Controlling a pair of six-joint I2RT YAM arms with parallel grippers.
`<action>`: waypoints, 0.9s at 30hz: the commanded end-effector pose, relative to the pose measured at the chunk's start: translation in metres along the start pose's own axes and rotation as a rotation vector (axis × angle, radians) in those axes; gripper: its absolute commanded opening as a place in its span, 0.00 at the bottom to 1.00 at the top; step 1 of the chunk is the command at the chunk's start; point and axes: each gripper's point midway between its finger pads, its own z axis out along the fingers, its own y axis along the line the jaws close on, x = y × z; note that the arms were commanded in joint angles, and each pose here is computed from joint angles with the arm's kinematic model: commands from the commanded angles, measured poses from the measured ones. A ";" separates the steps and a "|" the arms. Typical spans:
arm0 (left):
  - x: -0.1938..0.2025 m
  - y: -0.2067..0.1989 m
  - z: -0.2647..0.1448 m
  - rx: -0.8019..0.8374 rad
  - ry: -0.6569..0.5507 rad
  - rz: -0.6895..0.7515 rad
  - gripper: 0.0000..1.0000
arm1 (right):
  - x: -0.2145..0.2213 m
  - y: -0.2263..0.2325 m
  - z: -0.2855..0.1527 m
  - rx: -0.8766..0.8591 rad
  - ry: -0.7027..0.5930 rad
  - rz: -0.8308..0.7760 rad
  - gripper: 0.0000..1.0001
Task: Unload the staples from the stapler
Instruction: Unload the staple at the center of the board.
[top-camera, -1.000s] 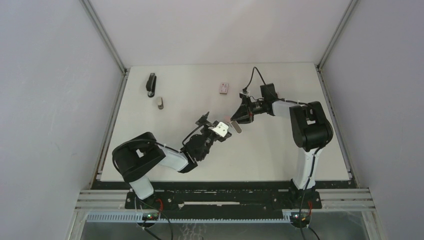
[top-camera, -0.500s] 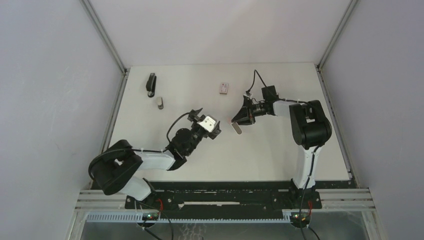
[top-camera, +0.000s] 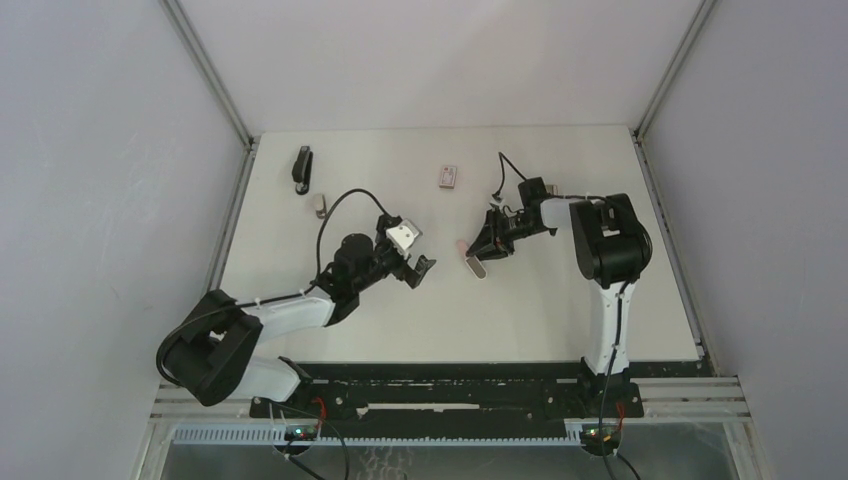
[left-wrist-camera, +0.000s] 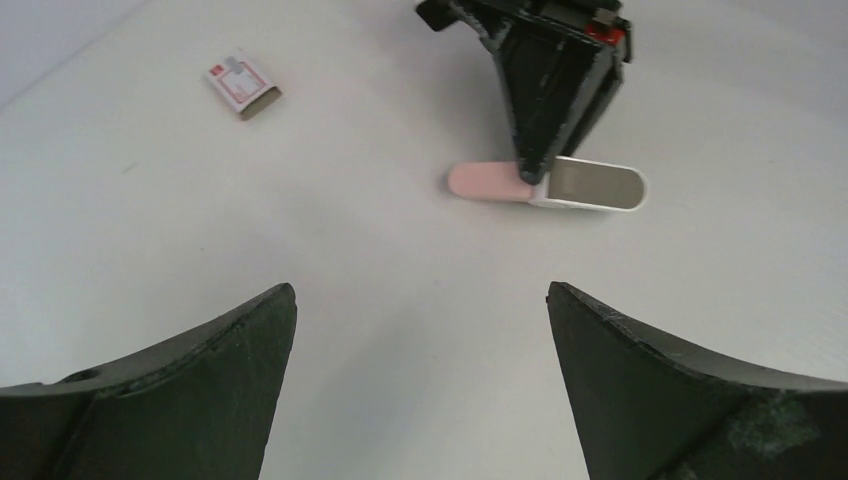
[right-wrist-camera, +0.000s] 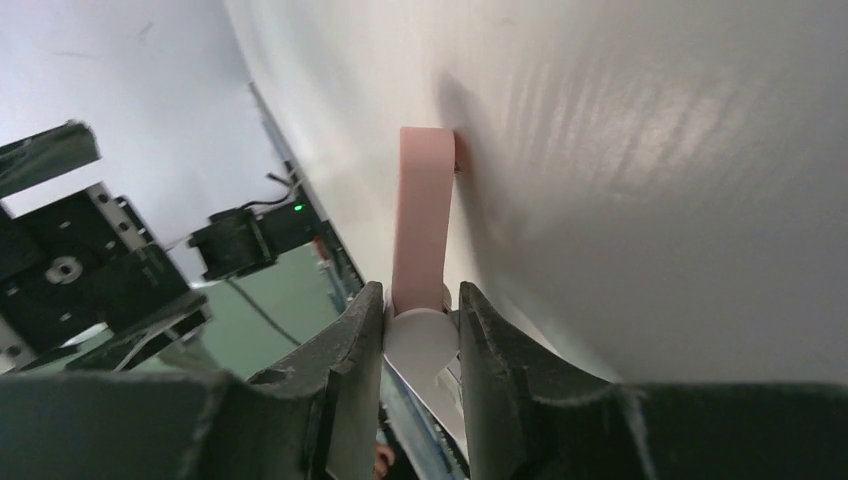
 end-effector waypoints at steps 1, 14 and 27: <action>-0.029 -0.019 0.005 0.124 -0.048 -0.039 1.00 | -0.014 -0.007 -0.012 0.186 -0.075 -0.144 0.29; -0.003 -0.049 0.003 0.400 0.100 -0.126 1.00 | -0.006 0.021 0.002 0.325 -0.041 -0.387 0.49; 0.003 -0.040 0.006 0.352 0.114 -0.140 1.00 | 0.000 0.074 -0.005 0.403 -0.106 -0.704 0.53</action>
